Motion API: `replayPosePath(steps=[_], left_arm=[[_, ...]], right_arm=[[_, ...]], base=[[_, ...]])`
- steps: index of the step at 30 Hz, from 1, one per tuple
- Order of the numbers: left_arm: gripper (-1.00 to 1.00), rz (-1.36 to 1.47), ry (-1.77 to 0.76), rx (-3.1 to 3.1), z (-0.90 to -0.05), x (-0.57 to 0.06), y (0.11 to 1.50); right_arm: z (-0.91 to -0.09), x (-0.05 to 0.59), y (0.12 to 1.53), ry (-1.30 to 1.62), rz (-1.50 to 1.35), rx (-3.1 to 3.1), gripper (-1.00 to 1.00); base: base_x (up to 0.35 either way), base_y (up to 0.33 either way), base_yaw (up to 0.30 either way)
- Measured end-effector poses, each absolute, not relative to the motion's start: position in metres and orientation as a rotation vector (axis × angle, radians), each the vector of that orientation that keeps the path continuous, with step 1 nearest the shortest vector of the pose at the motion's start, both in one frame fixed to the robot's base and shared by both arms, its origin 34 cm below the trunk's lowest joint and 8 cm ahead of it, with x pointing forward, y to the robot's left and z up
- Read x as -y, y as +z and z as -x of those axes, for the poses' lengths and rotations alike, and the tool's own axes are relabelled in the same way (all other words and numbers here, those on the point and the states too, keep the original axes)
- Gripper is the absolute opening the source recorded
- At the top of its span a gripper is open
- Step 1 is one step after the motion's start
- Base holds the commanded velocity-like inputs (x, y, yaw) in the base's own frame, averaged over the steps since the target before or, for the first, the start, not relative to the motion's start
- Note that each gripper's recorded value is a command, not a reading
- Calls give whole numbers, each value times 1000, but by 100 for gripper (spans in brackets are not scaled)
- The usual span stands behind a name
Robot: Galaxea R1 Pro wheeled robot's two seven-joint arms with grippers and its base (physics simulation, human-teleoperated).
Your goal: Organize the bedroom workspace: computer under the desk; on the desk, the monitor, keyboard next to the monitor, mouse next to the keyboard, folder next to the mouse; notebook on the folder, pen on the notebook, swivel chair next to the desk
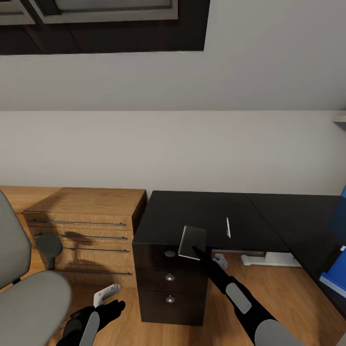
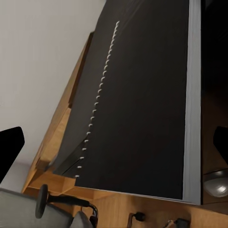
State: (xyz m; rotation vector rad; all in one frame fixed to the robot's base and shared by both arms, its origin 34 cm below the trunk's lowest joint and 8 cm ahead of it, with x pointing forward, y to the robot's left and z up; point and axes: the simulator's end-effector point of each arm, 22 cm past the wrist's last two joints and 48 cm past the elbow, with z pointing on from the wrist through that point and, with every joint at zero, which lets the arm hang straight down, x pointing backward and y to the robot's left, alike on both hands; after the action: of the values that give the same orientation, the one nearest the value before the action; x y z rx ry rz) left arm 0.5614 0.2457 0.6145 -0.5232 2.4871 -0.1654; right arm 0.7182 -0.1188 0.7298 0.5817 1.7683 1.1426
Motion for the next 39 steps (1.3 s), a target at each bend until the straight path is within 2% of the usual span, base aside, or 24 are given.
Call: replayPosePath(steps=[31,32,39], left_arm=[[100,523,-166,-2488,-561,-245,614],[100,523,-166,-2488,-561,-245,614],[100,524,-167,-2487,-561,-245,614]], right_arm=[[-718,117,731,1148,-580,-1766,100],[-718,117,731,1147,-580,-1766,-100],[-719,117,733,1150,-580,-1761,-100]], base=[[0,0,0],[0,0,0],[0,0,0]])
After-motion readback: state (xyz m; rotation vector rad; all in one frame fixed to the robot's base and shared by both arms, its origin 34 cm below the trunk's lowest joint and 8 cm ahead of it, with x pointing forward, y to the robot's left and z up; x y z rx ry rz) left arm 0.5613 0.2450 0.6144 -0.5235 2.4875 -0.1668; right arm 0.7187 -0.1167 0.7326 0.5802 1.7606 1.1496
